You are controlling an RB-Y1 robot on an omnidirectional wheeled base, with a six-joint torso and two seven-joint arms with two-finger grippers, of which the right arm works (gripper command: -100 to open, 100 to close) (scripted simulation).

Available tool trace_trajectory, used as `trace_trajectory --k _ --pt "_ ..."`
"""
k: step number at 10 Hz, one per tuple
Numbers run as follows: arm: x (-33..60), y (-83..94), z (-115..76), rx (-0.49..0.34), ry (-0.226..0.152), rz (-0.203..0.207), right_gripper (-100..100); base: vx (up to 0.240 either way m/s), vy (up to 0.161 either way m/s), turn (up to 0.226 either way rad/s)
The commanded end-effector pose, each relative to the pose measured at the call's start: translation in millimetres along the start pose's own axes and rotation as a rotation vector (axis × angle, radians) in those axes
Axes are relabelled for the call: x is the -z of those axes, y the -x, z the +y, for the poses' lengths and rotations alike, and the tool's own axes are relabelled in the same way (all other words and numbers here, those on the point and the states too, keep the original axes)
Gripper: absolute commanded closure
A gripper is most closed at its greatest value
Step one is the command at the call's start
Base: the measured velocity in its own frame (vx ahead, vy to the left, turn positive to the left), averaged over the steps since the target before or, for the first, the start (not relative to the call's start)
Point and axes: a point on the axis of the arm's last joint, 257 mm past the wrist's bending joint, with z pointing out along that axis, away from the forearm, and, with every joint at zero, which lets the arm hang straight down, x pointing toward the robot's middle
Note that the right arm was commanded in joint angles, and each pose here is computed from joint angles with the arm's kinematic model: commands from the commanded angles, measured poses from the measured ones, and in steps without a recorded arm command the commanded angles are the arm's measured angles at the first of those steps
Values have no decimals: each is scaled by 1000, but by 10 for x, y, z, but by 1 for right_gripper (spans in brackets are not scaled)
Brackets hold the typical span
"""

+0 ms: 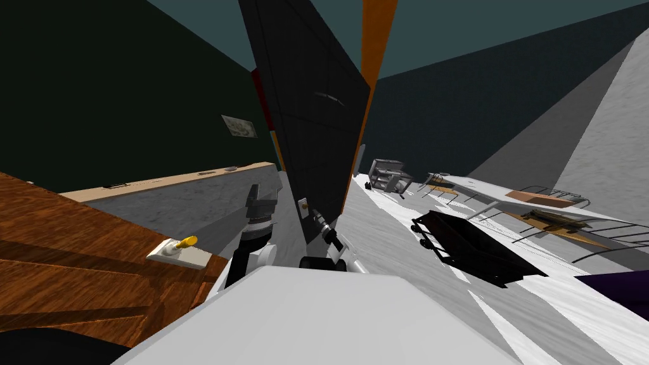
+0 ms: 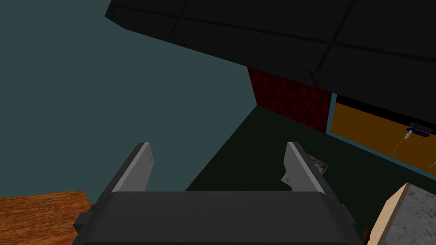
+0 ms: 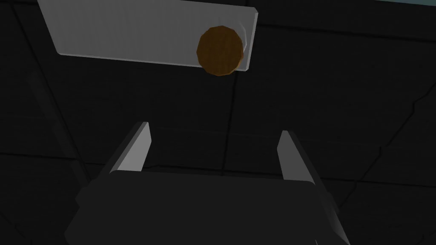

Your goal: Push the door open

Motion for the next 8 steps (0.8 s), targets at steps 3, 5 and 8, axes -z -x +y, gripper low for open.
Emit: trace_trajectory --k 3,5,8 --pt "8 -45 31 -7 6 6 -100 -104 -28 6" --pt "-3 -17 28 -5 8 0 -100 138 130 22" --pt "-29 10 35 -4 12 -7 -100 167 154 28"
